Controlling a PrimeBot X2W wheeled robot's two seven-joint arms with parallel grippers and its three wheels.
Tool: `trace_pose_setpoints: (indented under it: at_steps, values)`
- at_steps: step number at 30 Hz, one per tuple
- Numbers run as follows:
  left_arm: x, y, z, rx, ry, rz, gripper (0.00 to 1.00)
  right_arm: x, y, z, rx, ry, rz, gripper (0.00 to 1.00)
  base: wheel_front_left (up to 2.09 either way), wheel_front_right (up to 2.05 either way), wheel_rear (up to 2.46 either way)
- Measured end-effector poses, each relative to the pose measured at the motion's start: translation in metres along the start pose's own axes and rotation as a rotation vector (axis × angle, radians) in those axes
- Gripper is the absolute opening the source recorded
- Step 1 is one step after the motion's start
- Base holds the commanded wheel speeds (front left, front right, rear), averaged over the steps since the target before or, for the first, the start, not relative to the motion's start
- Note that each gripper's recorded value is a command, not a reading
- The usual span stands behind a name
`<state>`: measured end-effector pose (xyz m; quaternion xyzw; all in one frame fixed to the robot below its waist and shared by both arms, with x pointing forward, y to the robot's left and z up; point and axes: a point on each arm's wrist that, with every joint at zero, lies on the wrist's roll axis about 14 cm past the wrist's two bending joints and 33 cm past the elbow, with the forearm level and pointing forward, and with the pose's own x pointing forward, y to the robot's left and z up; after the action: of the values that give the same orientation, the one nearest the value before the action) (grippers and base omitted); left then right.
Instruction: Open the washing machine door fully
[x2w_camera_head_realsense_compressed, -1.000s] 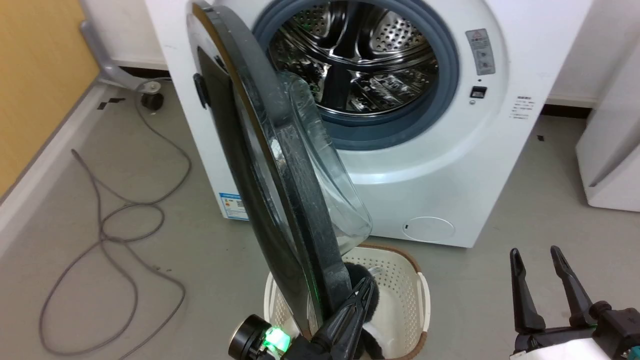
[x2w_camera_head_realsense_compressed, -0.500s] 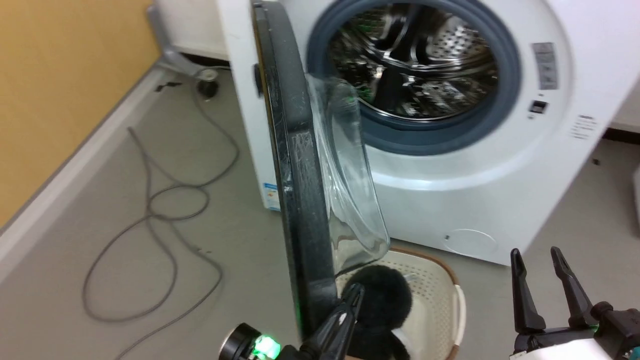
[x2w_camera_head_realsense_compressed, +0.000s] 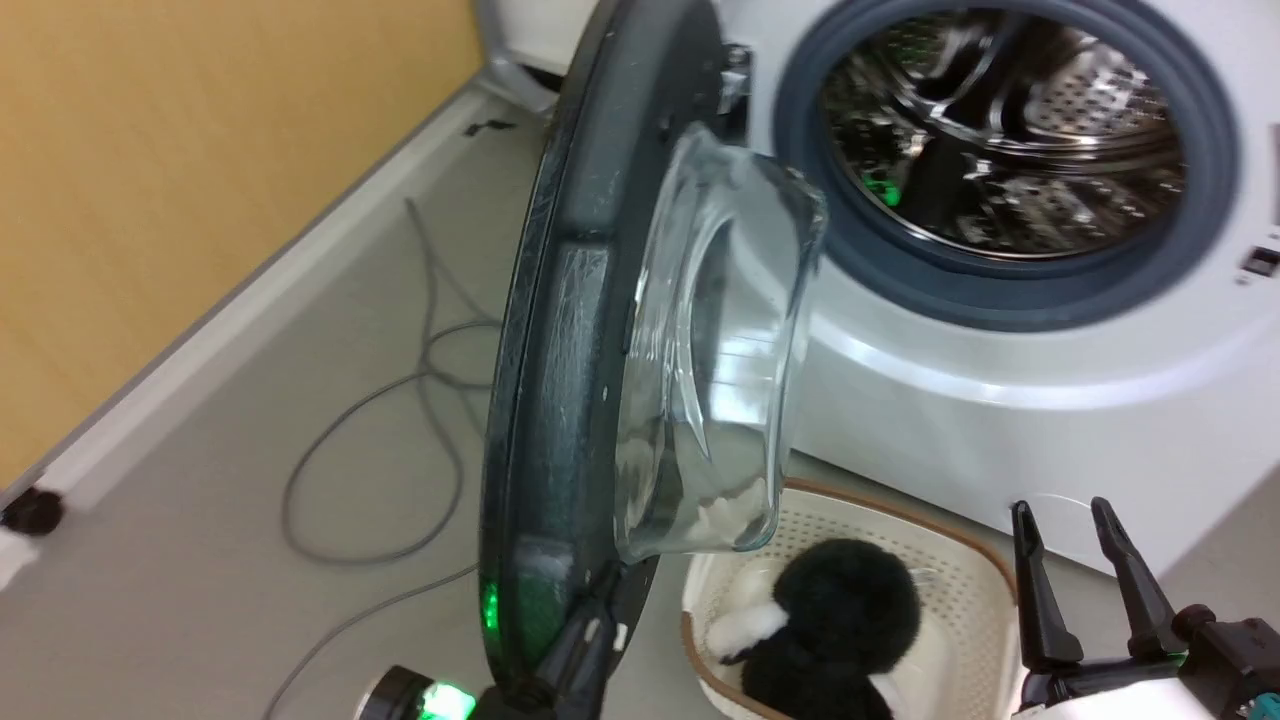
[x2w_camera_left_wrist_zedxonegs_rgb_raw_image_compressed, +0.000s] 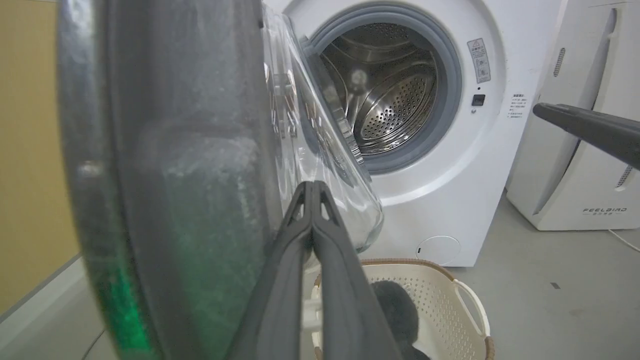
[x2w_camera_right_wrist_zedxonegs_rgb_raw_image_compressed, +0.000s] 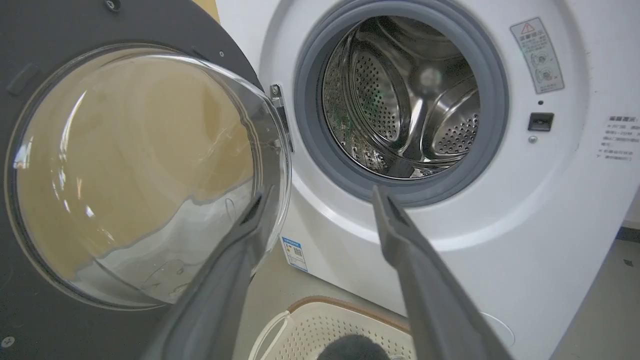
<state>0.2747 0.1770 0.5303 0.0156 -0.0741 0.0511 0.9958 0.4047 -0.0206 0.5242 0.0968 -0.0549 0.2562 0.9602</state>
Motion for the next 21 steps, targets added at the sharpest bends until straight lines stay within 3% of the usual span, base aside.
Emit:
trace_pose_setpoints:
  at_steps: [9, 21]
  values:
    - [-0.003, 0.062, 0.004, 0.044, -0.002, 0.178, 0.00, 0.011, 0.018, -0.014, 0.024, 0.031, 0.058, 1.00, 0.00, 0.00, 0.00]
    - [0.016, 0.143, -0.001, 0.067, 0.017, 0.378, 0.00, 0.011, -0.002, -0.024, 0.009, 0.049, 0.011, 1.00, 0.00, 0.00, 0.00]
